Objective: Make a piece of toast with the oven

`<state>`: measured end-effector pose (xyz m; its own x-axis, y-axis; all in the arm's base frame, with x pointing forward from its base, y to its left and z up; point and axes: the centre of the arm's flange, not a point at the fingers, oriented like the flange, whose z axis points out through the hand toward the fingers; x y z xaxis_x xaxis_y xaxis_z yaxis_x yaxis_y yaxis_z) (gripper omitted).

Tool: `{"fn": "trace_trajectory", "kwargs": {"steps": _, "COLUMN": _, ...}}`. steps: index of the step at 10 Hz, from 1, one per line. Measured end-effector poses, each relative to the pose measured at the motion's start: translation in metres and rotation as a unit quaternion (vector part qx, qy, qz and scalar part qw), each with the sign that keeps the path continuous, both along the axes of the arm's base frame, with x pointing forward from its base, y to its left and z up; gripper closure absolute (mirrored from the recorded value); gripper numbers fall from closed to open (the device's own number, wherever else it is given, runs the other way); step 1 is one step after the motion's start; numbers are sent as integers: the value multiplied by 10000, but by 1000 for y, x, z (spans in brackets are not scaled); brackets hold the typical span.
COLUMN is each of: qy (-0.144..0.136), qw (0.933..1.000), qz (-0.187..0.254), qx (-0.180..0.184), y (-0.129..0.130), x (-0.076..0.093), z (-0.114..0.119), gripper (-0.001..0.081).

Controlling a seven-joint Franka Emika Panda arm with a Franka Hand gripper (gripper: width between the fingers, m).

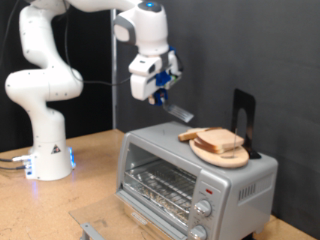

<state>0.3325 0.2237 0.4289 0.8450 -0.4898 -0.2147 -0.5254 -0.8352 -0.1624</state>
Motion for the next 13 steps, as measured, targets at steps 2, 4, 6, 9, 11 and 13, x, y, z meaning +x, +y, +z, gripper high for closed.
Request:
{"fn": "trace_trajectory", "kwargs": {"steps": 2, "qy": -124, "qw": 9989, "qz": -441, "qx": -21, "y": -3, "x": 17, "z": -11, "gripper": 402}}
{"fn": "trace_trajectory", "kwargs": {"steps": 4, "qy": -134, "qw": 9981, "qz": -595, "qx": -19, "y": -10, "x": 34, "z": -22, "gripper": 402}}
{"fn": "trace_trajectory", "kwargs": {"steps": 6, "qy": -176, "qw": 9984, "qz": -535, "qx": -69, "y": -19, "x": 45, "z": -29, "gripper": 402}}
{"fn": "trace_trajectory", "kwargs": {"steps": 9, "qy": -177, "qw": 9992, "qz": -347, "qx": -73, "y": -35, "x": 54, "z": -36, "gripper": 402}}
{"fn": "trace_trajectory", "kwargs": {"steps": 11, "qy": -230, "qw": 9995, "qz": -217, "qx": -17, "y": -45, "x": 59, "z": -35, "gripper": 402}}
{"fn": "trace_trajectory", "kwargs": {"steps": 13, "qy": -322, "qw": 9995, "qz": 39, "qx": 26, "y": -52, "x": 62, "z": -33, "gripper": 402}}
